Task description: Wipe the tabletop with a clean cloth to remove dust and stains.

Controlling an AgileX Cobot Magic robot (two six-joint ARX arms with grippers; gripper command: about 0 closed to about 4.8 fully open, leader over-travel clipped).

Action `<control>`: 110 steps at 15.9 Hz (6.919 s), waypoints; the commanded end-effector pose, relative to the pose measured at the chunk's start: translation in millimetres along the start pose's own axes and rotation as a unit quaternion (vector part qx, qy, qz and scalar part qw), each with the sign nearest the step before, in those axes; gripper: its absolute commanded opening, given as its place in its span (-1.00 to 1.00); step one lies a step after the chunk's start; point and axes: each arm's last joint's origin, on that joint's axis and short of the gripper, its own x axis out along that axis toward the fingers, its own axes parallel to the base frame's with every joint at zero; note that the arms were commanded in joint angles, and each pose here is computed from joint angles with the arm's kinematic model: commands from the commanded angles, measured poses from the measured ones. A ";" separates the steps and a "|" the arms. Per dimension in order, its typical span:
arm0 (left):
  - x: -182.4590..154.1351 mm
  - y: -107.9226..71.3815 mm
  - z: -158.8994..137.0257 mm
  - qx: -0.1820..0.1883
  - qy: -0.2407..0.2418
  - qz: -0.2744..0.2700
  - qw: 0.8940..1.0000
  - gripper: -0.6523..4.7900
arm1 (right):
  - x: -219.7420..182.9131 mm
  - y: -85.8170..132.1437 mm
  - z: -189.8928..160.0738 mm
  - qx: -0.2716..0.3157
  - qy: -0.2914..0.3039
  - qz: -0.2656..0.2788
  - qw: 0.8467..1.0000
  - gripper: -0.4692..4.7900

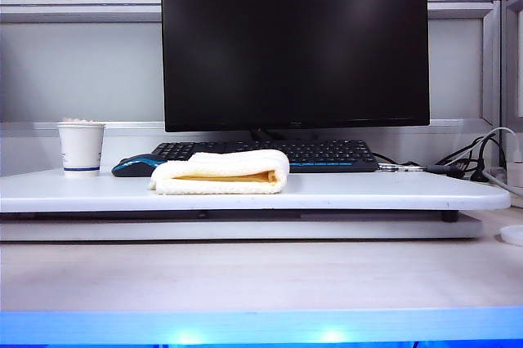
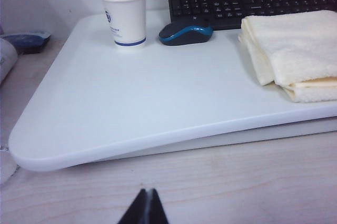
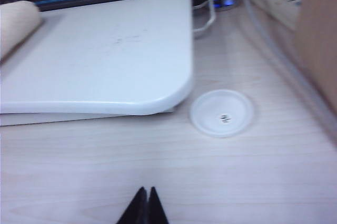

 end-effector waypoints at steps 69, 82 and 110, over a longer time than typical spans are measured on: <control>-0.1 -3.1 1.3 -0.003 -0.009 -0.055 0.998 -0.78 | 263.0 66.5 78.3 0.005 0.370 0.015 0.929 -0.86; -0.2 -3.1 1.4 -0.003 -0.009 -0.055 0.998 -0.78 | 304.3 224.0 47.9 -0.005 0.386 0.125 0.914 -0.86; -0.2 -3.0 1.5 -0.003 -0.009 -0.054 0.999 -0.78 | 239.0 124.4 62.7 0.022 0.307 0.092 0.947 -0.86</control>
